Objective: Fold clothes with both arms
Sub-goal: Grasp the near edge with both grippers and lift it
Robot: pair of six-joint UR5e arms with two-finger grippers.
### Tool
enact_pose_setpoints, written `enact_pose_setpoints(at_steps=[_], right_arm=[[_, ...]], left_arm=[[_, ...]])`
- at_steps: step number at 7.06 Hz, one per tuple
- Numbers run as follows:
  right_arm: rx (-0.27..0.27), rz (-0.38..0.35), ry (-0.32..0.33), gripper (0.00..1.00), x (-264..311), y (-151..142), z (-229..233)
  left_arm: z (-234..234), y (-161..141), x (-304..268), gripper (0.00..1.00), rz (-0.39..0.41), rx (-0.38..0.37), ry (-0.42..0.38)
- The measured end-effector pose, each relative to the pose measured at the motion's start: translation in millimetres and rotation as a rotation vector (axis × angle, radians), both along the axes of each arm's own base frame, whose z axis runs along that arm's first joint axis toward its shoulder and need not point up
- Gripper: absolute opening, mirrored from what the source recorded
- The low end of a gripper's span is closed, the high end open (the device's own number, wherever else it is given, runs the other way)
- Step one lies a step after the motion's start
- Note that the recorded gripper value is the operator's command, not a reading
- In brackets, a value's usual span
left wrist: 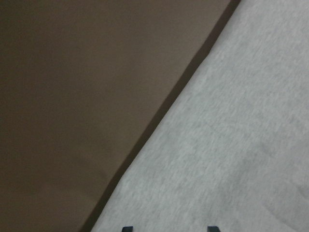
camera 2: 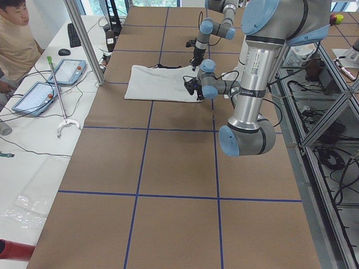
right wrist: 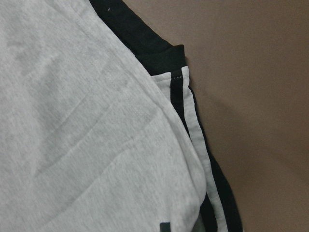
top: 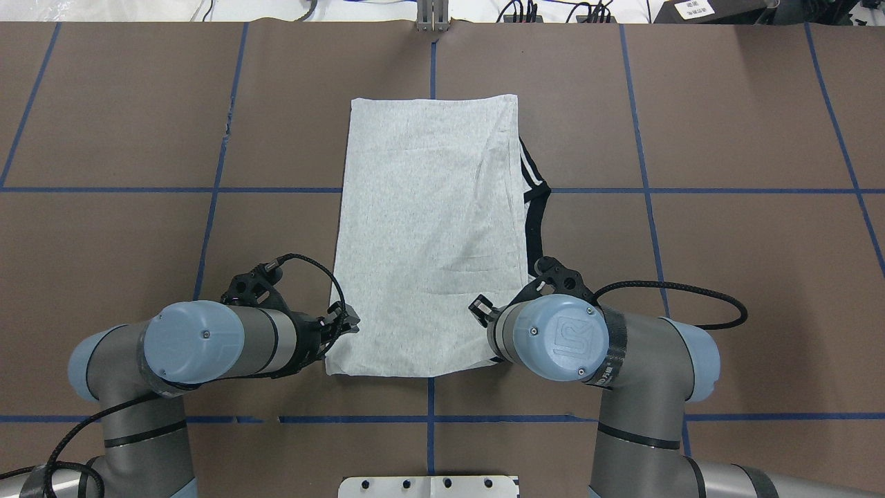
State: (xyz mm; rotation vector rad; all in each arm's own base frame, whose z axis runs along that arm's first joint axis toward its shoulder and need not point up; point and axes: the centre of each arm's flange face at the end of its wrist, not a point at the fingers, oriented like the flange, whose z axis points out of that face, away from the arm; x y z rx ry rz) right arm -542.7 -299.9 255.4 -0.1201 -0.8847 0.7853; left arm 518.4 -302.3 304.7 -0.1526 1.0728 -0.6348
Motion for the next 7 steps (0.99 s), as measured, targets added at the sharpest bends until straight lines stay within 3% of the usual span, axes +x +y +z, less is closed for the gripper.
enact_pose_setpoints(at_steps=[1,2,3,4,7], right_arm=[[0.0,-0.002,0.0,0.0,-0.5,1.1,0.2],[0.0,-0.003,0.0,0.0,-1.1,2.2,0.2],[0.0,-0.004,0.0,0.0,-1.7,3.2,0.2],[0.0,-0.005,0.0,0.0,-2.0,3.8,0.2],[-0.003,-0.011,0.002,0.0,-2.5,9.2,2.6]], left_arm=[[2.5,1.2,2.4,0.71,0.004,-0.008,-0.02],[5.8,4.2,5.5,0.59,0.011,-0.013,-0.033],[9.9,9.3,10.5,0.39,0.022,-0.016,-0.044],[12.6,13.7,14.6,0.0,0.031,-0.019,-0.05],[0.1,25.0,12.3,0.0,0.089,-0.061,-0.015]])
